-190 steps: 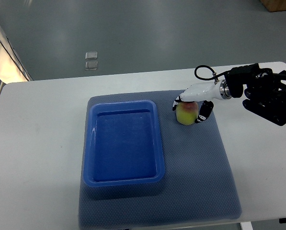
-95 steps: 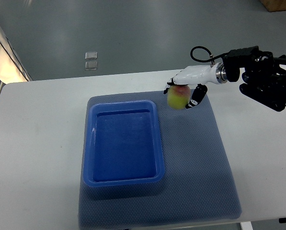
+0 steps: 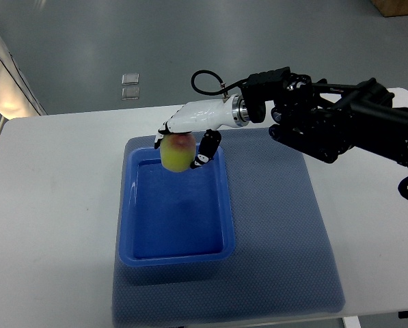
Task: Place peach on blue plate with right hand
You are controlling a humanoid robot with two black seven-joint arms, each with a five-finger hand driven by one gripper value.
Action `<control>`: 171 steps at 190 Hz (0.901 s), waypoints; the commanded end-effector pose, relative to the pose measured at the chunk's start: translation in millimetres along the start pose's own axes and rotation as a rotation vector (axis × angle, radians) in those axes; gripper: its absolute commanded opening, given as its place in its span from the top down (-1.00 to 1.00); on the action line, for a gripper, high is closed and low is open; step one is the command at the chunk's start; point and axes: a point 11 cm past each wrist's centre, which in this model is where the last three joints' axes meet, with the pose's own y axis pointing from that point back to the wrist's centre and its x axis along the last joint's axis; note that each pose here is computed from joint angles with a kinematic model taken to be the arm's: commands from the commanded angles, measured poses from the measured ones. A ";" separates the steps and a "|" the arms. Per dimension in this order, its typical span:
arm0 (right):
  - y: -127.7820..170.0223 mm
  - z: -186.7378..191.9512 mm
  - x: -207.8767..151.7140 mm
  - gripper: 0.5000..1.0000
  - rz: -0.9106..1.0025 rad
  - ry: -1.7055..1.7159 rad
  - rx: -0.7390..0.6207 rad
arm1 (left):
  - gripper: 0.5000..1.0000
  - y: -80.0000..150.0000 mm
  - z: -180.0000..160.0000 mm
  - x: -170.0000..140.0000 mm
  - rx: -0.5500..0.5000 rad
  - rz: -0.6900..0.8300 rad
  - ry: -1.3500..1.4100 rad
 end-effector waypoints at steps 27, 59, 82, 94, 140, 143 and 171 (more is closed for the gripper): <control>-19.1 -17.3 -27.2 0.03 -0.043 -0.035 0.047 | -1.00 0.0 -0.1 0.0 0.000 0.000 0.000; -21.0 -13.7 -53.5 -0.02 -0.069 -0.072 0.033 | -1.00 0.0 -0.1 0.0 0.000 0.000 0.000; -21.1 -11.8 -62.3 -0.12 -0.075 -0.087 0.027 | -1.00 0.0 -0.1 0.0 0.000 0.000 0.000; -21.3 -11.9 -65.0 -0.15 -0.076 -0.092 0.028 | -1.00 0.0 -0.1 0.0 0.000 0.000 0.000; -21.4 -12.2 -62.2 -0.69 -0.053 -0.111 0.031 | -1.00 0.0 -0.1 0.0 0.000 0.000 0.000; -21.4 -12.2 -62.2 -0.70 -0.053 -0.111 0.031 | -1.00 0.0 -0.1 0.0 0.000 0.000 0.000; -21.7 -13.2 -61.1 -0.71 -0.051 -0.112 0.034 | -1.00 0.0 -0.1 0.0 0.000 0.000 0.000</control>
